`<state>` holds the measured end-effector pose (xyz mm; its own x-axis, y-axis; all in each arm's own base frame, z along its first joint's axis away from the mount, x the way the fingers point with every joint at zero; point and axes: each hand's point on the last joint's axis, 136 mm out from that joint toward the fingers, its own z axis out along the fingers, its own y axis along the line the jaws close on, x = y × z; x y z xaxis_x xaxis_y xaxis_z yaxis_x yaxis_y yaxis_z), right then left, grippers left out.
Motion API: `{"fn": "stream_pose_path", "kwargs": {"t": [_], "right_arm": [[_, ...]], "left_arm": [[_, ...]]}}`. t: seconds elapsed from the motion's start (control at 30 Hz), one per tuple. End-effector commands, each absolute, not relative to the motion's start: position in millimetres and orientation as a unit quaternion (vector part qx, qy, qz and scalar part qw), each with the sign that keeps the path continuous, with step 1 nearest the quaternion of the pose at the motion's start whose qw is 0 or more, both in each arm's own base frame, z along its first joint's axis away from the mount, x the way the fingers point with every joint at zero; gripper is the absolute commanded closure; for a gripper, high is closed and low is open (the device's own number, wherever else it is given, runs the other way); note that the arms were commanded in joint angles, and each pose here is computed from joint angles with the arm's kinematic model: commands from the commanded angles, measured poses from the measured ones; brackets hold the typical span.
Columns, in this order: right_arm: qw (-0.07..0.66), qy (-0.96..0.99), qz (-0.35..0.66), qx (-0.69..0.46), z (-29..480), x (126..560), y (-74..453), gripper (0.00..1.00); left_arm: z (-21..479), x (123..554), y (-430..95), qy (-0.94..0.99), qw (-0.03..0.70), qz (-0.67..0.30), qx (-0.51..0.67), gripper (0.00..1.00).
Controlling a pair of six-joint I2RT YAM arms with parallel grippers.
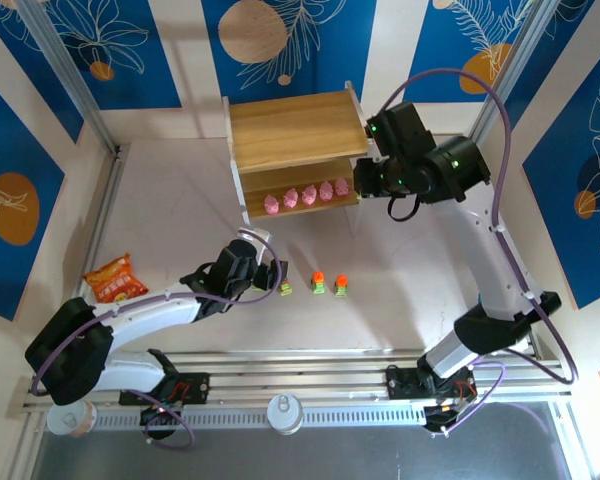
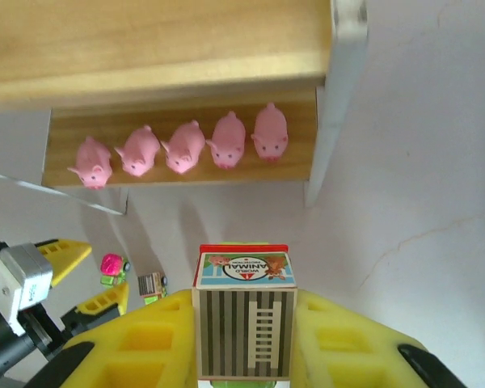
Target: Place and organize the plastic toys onto the shelf
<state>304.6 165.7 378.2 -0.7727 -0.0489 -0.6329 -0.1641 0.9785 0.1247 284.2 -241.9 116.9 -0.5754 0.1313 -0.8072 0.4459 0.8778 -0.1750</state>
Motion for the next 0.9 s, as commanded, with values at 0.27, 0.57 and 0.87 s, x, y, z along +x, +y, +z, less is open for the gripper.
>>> {"fn": "stream_pose_path", "kwargs": {"t": [0.27,0.57,0.87], "right_arm": [[0.349,0.931,0.082,-0.070,401,341,166,0.78],[0.395,0.912,0.098,-0.055,419,373,162,0.78],[0.421,0.897,0.111,-0.076,425,394,178,0.77]], "left_arm": [[119,281,-255,0.859,0.422,-0.209,0.201,0.23],[121,280,-256,0.858,0.423,-0.211,0.202,0.23],[118,280,-257,0.859,0.419,-0.210,0.204,0.23]]}}
